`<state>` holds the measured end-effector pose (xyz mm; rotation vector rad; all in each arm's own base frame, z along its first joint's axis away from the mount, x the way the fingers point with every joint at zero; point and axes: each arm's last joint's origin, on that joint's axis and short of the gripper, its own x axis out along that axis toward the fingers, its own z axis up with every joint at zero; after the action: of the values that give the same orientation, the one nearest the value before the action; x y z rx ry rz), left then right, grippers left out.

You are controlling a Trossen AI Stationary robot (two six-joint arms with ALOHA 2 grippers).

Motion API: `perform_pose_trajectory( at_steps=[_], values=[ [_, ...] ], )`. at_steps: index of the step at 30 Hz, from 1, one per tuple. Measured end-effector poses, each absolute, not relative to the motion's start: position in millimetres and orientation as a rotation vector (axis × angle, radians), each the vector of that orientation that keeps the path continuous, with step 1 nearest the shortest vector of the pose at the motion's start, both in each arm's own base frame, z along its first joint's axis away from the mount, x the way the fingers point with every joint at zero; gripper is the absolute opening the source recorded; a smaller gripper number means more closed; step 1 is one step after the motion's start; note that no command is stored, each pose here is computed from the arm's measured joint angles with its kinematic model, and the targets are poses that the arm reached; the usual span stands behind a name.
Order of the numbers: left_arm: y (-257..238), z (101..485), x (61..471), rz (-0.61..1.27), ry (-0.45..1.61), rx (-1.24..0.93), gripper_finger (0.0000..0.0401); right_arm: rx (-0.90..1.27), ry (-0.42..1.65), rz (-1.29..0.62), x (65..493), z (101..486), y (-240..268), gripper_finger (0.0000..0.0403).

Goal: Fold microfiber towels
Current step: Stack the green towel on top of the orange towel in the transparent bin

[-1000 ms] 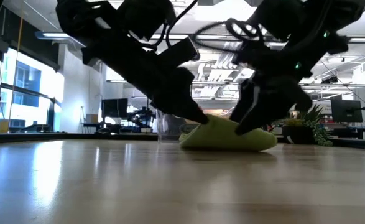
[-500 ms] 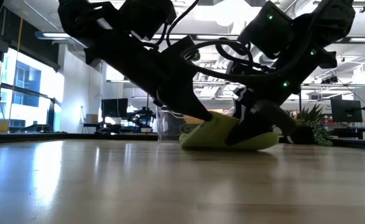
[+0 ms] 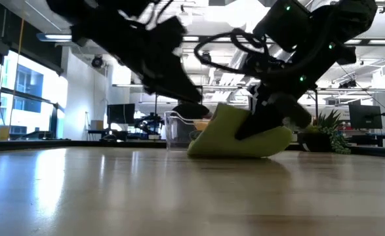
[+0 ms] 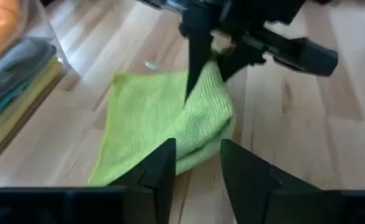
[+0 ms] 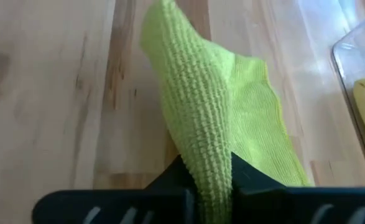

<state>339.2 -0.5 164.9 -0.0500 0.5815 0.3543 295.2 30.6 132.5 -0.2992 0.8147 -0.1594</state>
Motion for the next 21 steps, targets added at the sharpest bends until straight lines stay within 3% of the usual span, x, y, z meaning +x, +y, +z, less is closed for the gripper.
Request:
perform_pose_trajectory(
  at_steps=[5, 11, 21],
  values=[
    [2, 165, 300, 0.36, 0.526, -0.14, 0.0136, -0.251, 0.823, -0.154, 293, 153, 28, 0.0003],
    [3, 160, 255, 0.376, 0.436, -0.208, 0.0131, -0.193, 0.907, -0.14, 311, 199, 18, 0.0002],
    [7, 156, 228, 0.417, 0.385, -0.2, 0.0124, -0.205, 0.925, -0.25, 328, 298, -44, 0.0001]
  ],
)
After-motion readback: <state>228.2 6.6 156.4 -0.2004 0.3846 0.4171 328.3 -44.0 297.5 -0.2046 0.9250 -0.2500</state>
